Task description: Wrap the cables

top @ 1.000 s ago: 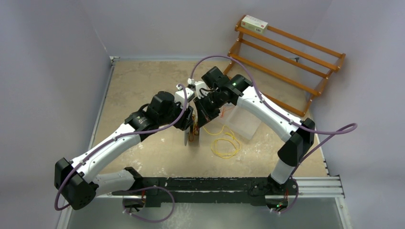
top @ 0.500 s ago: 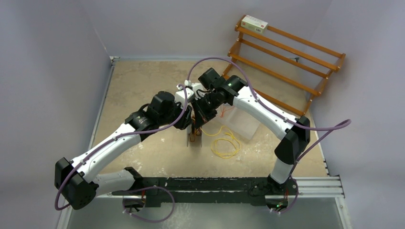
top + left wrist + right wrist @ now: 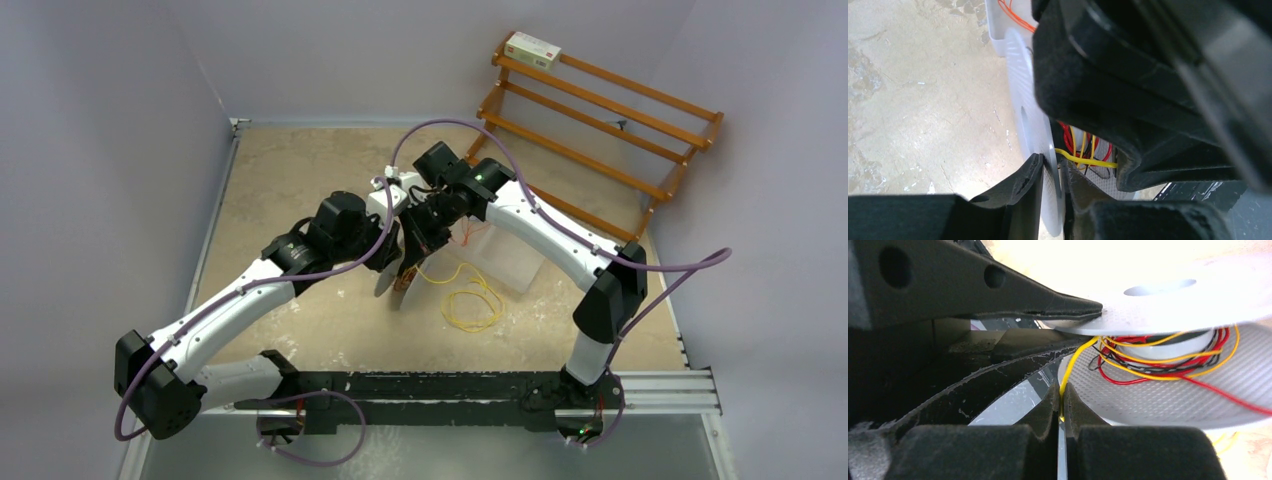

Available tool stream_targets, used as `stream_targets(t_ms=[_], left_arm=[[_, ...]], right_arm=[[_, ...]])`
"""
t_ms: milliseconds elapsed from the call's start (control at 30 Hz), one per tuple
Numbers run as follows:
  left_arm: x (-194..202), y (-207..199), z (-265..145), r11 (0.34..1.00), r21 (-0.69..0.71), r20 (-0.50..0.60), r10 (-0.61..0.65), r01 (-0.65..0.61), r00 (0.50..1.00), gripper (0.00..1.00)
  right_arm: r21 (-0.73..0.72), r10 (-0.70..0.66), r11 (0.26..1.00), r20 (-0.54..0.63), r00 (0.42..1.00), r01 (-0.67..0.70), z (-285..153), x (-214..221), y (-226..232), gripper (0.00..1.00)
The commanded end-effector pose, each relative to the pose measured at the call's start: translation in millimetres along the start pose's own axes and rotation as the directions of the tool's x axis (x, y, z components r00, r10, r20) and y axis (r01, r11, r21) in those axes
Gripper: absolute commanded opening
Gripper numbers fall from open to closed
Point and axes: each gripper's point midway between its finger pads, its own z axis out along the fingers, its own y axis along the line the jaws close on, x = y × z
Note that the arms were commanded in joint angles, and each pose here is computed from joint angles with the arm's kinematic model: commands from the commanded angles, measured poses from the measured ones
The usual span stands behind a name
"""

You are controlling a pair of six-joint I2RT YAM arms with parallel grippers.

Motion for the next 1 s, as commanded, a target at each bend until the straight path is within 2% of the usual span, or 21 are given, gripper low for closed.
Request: stream_targets(t_ms=[0, 233, 633, 967], left_arm=[[-8, -7, 1, 0.999, 0.034, 0.036, 0.025, -0.027, 0.999, 0.14], [-8, -8, -2, 0.998, 0.041, 0.044, 0.039, -0.041, 0.998, 0.04], [-14, -12, -8, 0.995, 0.059, 0.074, 0.082, -0.086, 0.994, 0.08], [-24, -10, -10, 0.981, 0.051, 0.081, 0.183, -0.187, 0.980, 0.06]], right_arm=[[-0.054, -0.007, 0.999, 0.057, 0.998, 0.010, -7, -15, 17, 0.00], [-0.024, 0.012, 1.000, 0.088, 0.996, -0.010, -7, -20, 8, 0.00], [-0.029, 0.037, 0.999, 0.067, 0.997, -0.036, -14, -4, -7, 0.00], [-0.017, -0.046, 0.999, 0.102, 0.994, 0.048, -34, 5, -18, 0.00]])
